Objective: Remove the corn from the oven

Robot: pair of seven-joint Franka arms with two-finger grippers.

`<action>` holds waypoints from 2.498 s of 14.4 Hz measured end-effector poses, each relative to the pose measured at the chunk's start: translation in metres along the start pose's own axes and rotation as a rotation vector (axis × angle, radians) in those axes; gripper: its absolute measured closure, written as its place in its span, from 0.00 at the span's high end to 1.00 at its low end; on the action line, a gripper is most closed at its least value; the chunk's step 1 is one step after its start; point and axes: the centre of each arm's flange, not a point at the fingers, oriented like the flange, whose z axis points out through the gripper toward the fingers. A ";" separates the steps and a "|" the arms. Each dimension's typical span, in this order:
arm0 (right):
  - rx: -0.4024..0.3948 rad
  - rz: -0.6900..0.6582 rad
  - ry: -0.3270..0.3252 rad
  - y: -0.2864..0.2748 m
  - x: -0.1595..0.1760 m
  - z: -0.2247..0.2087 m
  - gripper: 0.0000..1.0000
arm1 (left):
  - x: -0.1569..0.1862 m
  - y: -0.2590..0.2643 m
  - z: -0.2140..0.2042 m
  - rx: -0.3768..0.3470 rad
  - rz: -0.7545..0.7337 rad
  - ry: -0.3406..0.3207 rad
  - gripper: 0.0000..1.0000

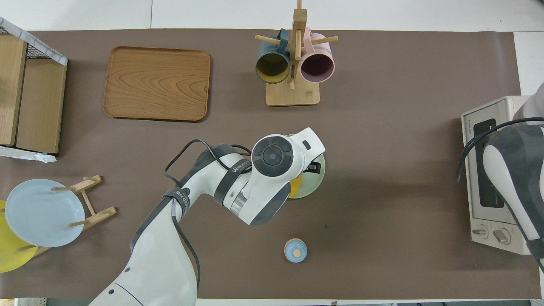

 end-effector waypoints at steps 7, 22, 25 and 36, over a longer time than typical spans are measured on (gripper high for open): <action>0.110 -0.028 0.013 -0.013 -0.007 -0.016 0.45 | 0.001 -0.003 0.000 0.002 -0.040 0.003 0.56; 0.114 -0.040 0.023 -0.019 -0.007 -0.023 1.00 | 0.112 -0.359 -0.152 0.073 -0.266 0.028 0.56; 0.114 -0.037 0.034 -0.017 -0.007 -0.028 1.00 | 0.150 -0.383 -0.117 0.067 -0.281 0.029 0.56; 0.113 -0.039 0.047 -0.018 -0.005 -0.030 1.00 | 0.168 -0.420 -0.073 0.068 -0.280 0.090 0.56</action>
